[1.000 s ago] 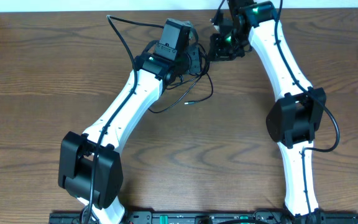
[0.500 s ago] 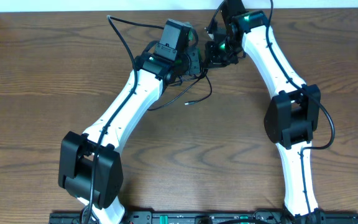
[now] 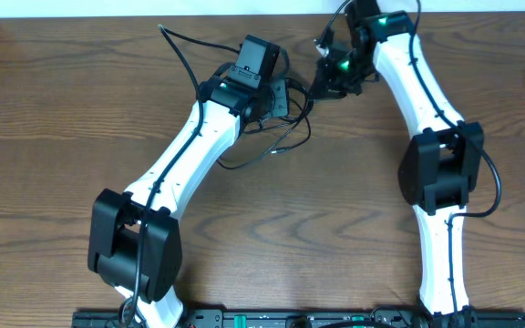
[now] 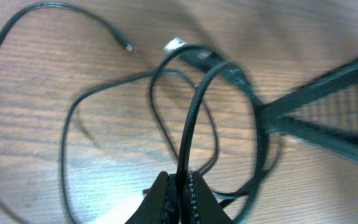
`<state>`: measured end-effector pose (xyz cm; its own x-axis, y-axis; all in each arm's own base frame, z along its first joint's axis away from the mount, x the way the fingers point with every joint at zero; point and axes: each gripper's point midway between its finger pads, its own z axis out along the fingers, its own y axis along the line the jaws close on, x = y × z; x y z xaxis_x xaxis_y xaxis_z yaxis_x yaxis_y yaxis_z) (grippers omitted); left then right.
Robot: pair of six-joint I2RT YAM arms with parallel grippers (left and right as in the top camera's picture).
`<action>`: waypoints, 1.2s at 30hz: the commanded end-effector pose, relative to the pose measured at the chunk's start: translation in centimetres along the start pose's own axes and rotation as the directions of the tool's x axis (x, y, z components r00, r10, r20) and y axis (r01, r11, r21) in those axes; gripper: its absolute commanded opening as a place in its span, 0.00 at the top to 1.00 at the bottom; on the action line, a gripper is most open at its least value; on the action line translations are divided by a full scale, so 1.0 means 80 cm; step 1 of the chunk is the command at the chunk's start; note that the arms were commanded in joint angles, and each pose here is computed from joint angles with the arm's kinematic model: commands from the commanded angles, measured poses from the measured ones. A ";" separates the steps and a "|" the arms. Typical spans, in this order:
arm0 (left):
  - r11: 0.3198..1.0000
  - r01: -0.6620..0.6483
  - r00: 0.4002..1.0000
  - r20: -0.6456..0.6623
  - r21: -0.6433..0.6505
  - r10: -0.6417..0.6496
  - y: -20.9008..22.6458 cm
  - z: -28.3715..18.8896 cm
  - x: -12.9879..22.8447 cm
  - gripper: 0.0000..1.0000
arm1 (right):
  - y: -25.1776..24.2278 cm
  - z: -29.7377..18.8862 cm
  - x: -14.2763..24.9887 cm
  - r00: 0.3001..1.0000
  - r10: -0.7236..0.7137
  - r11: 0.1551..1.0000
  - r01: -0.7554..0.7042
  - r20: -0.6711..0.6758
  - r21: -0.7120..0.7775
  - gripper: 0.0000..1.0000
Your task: Untangle cables
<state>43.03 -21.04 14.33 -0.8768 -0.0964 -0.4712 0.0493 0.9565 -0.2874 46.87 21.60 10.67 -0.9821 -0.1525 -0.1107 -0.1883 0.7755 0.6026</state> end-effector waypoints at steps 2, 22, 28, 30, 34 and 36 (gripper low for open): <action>0.998 -0.004 1.000 0.007 -0.061 0.005 0.019 0.003 -0.005 0.93 | 0.055 -0.072 -0.004 0.975 -0.190 0.974 0.201 0.116 -0.099 0.99; 0.997 -0.003 1.000 -0.015 -0.073 0.002 0.024 0.002 0.002 0.92 | 0.077 -0.124 0.047 0.938 -0.339 0.934 0.345 0.075 -0.097 0.99; 0.999 -0.001 1.000 -0.008 -0.048 0.001 0.019 0.003 -0.002 0.92 | 0.034 -0.120 0.037 0.974 -0.222 0.971 0.215 0.049 0.108 0.97; 1.000 -0.010 1.000 -0.010 -0.013 0.010 0.010 0.002 -0.002 0.92 | 0.037 -0.115 0.034 0.971 -0.234 0.968 0.228 0.051 0.107 0.83; 0.998 -0.041 0.999 -0.001 0.046 0.041 -0.004 0.001 -0.006 0.93 | 0.043 -0.093 0.030 0.974 -0.224 0.970 0.218 0.042 0.104 0.64; 0.998 -0.041 0.999 0.001 0.047 0.041 -0.004 0.001 -0.007 0.93 | 0.036 -0.077 0.028 0.981 -0.192 0.972 0.186 0.026 0.142 0.63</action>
<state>43.36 -21.05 14.37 -0.8755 -0.0800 -0.4766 0.0757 0.9513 -0.2988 44.12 18.80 19.56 -0.8996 -0.3012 -0.3162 -0.4249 0.7704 0.4752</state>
